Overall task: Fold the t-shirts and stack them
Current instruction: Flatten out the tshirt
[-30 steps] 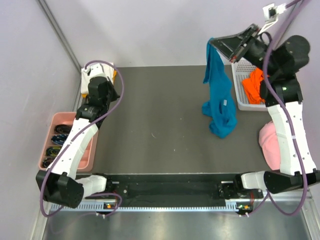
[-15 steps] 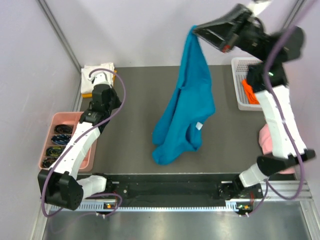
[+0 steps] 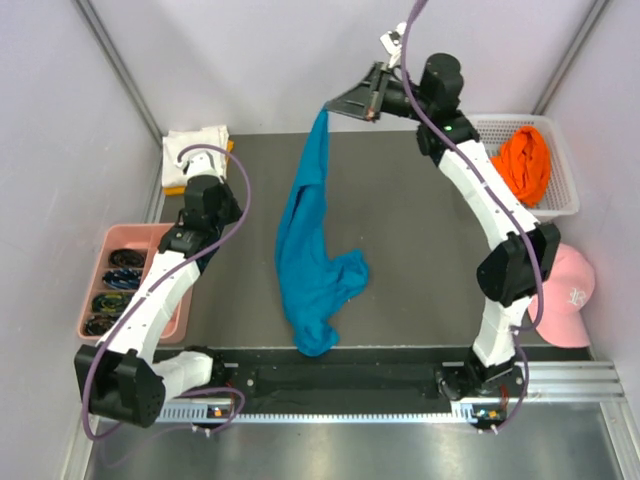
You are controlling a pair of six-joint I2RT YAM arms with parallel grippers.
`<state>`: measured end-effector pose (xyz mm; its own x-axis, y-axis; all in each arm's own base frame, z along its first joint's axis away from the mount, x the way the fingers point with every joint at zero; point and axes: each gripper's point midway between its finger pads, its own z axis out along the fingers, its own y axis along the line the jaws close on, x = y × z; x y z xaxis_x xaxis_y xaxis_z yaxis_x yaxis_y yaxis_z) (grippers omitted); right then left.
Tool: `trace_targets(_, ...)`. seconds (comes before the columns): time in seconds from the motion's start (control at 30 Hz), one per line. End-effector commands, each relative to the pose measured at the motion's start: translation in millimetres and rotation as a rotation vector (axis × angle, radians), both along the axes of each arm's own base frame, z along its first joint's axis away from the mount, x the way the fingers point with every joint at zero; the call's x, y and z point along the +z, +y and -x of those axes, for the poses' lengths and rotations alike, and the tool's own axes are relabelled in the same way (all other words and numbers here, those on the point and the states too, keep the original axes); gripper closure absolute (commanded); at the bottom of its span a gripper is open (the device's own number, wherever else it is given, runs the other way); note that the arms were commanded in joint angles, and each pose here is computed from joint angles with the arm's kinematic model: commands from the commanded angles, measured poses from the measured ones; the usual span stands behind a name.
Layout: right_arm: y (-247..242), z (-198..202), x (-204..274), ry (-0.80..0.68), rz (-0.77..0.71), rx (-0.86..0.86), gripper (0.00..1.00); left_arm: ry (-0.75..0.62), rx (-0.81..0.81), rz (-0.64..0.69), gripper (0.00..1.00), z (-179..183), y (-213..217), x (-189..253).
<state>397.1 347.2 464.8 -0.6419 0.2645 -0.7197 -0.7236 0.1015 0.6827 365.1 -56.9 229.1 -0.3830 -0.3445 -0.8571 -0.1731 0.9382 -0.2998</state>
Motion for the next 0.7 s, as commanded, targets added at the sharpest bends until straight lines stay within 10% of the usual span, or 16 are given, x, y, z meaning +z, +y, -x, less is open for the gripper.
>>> trace_targets(0.0, -88.4, -16.5, 19.2, -0.121, 0.041, -0.284, 1.0, -0.041, -0.008, 0.009, 1.0, -11.4, -2.9, 5.9)
trace_targets(0.37, -191.6, -19.1, -65.8, -0.021, 0.435, -0.711, 1.0, 0.056, -0.129, 0.109, 0.99, -23.3, -37.1, -31.7)
trace_targets(0.67, -228.1, 0.7, -153.2, 0.138, 0.621, -0.843, 1.0, 0.228, -0.315, 0.258, 0.36, 6.1, -94.6, -86.4)
